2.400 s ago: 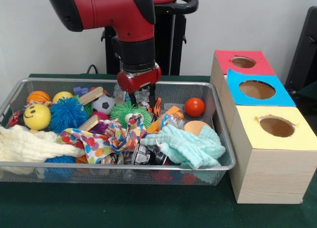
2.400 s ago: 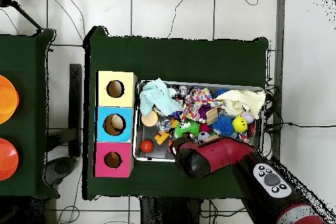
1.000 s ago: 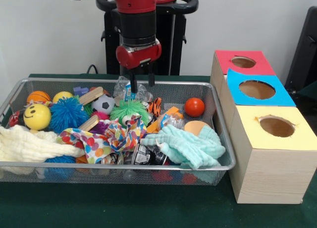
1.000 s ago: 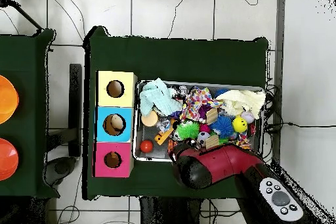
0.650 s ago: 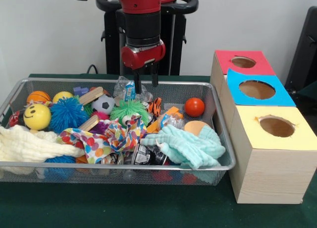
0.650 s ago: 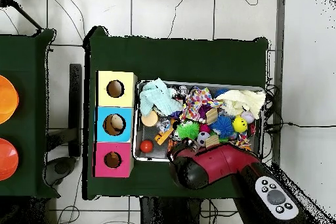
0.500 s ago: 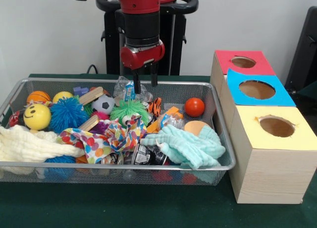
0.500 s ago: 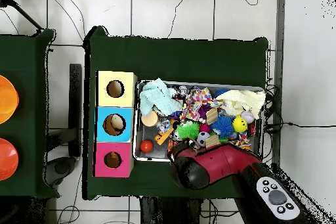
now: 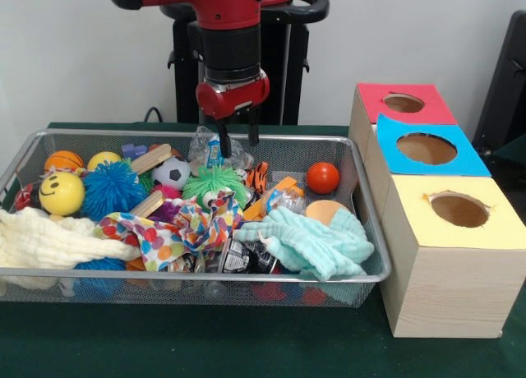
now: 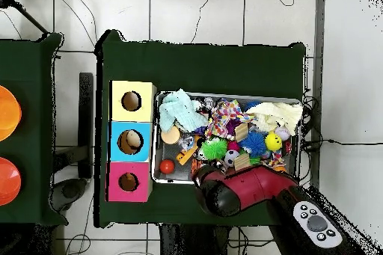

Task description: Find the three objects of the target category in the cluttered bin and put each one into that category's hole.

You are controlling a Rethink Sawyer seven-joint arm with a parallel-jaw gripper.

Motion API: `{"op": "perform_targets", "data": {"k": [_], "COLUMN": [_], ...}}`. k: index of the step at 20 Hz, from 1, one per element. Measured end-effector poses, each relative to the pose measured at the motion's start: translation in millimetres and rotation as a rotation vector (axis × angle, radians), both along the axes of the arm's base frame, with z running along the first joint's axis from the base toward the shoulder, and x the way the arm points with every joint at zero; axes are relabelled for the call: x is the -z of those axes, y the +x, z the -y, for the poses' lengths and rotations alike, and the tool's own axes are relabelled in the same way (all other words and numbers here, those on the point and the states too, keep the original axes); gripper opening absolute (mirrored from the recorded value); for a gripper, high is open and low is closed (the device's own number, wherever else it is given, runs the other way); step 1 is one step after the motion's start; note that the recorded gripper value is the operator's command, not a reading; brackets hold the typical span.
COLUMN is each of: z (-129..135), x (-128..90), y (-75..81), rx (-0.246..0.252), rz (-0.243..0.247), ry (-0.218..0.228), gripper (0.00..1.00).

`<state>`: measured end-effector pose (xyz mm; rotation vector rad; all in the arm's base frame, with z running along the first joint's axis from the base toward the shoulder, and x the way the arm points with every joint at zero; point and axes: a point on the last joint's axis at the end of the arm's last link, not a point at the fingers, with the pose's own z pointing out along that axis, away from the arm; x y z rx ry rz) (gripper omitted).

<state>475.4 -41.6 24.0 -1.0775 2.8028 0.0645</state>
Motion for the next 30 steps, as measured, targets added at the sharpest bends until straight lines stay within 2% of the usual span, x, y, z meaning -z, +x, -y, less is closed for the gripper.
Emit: {"op": "perform_targets", "data": {"k": [5, 18, 21, 23, 30], "z": [-3, -16, -21, -27, -32], "x": [12, 16, 16, 16, 15], "y": [-11.6, -27.3, -29.6, -31.3, -33.7], "rx": [-0.038, -0.078, -0.091, -0.107, -0.121], "rz": [0.011, 0.017, 0.026, 0.049, 0.073], "ry": [0.001, -0.018, -0.026, -0.03, -0.037], "gripper": [1.0, 1.0, 1.0, 1.0, 1.0]}}
